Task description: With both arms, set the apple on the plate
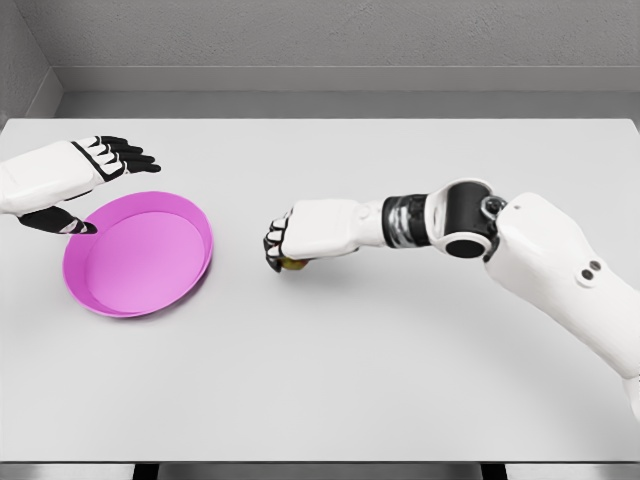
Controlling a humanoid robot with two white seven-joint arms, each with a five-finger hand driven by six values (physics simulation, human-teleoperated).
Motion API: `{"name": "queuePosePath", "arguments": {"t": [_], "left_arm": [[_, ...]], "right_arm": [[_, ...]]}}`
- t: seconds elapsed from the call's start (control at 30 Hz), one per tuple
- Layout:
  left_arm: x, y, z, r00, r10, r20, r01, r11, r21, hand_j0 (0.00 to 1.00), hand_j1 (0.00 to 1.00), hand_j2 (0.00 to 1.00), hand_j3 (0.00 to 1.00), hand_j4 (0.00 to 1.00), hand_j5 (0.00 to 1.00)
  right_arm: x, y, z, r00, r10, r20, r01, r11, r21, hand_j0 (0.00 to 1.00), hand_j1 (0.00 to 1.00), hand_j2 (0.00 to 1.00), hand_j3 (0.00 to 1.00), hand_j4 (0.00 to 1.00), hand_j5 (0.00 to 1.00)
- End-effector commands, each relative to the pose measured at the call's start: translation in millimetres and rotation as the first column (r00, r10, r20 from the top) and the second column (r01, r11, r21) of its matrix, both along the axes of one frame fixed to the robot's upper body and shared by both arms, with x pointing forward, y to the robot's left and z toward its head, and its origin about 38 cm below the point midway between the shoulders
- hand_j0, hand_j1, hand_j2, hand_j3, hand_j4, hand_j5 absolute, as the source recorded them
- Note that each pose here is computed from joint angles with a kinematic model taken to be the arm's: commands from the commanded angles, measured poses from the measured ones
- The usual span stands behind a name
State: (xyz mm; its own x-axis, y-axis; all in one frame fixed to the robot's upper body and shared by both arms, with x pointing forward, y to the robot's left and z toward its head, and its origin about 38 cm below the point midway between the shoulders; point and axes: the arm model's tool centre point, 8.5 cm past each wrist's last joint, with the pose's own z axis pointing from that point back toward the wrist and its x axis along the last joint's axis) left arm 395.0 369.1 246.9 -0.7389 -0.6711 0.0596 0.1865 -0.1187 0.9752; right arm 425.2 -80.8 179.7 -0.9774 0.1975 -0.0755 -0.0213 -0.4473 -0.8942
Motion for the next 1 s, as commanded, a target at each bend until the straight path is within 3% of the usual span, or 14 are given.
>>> {"name": "queuePosePath", "arguments": {"t": [0.0,0.27,0.33,0.4,0.43,0.8,0.9,0.97], "left_arm": [[0.0,0,0.8,1.0,0.002,-0.001,-0.002,1.0,-0.006,1.0,1.0,1.0,1.0,1.0,1.0],[0.0,0,0.8,1.0,0.002,-0.001,-0.002,1.0,-0.006,1.0,1.0,1.0,1.0,1.0,1.0],[0.0,0,0.8,1.0,0.002,-0.001,-0.002,1.0,-0.006,1.0,1.0,1.0,1.0,1.0,1.0],[0.0,0,0.8,1.0,0.002,-0.001,-0.002,1.0,-0.006,1.0,1.0,1.0,1.0,1.0,1.0],[0.0,0,0.8,1.0,0.002,-0.001,-0.002,1.0,-0.006,1.0,1.0,1.0,1.0,1.0,1.0],[0.0,0,0.8,1.0,0.002,-0.001,-0.002,1.0,-0.006,1.0,1.0,1.0,1.0,1.0,1.0],[0.3,0,1.4,1.0,0.002,0.001,-0.002,1.0,-0.006,1.0,1.0,1.0,1.0,1.0,1.0],[0.3,0,1.4,1.0,0.002,0.001,-0.002,1.0,-0.006,1.0,1.0,1.0,1.0,1.0,1.0]], "right_arm": [[1.2,2,-4.9,1.0,-0.006,-0.013,0.006,1.0,-0.004,0.42,0.42,0.42,0.42,0.42,0.42],[-1.2,6,-15.3,1.0,0.003,-0.03,-0.003,1.0,-0.022,0.44,0.44,0.44,0.44,0.44,0.44],[-1.5,7,-15.1,1.0,0.004,-0.03,-0.004,1.0,-0.023,0.51,0.51,0.51,0.51,0.51,0.51],[-1.4,7,-15.3,0.999,0.004,-0.032,-0.004,1.0,-0.023,0.72,0.72,0.72,0.72,0.72,0.72],[-1.8,7,-15.9,0.999,0.003,-0.035,-0.004,1.0,-0.022,0.77,0.77,0.77,0.77,0.77,0.77],[1.2,4,-22.4,0.999,-0.014,-0.05,0.013,1.0,-0.029,0.82,0.82,0.82,0.82,0.82,0.82],[2.9,3,-17.4,0.999,-0.017,-0.045,0.016,1.0,-0.021,1.0,1.0,1.0,1.0,1.0,1.0],[3.3,1,-14.7,0.999,-0.019,-0.04,0.018,1.0,-0.016,1.0,1.0,1.0,1.0,1.0,1.0]]}}
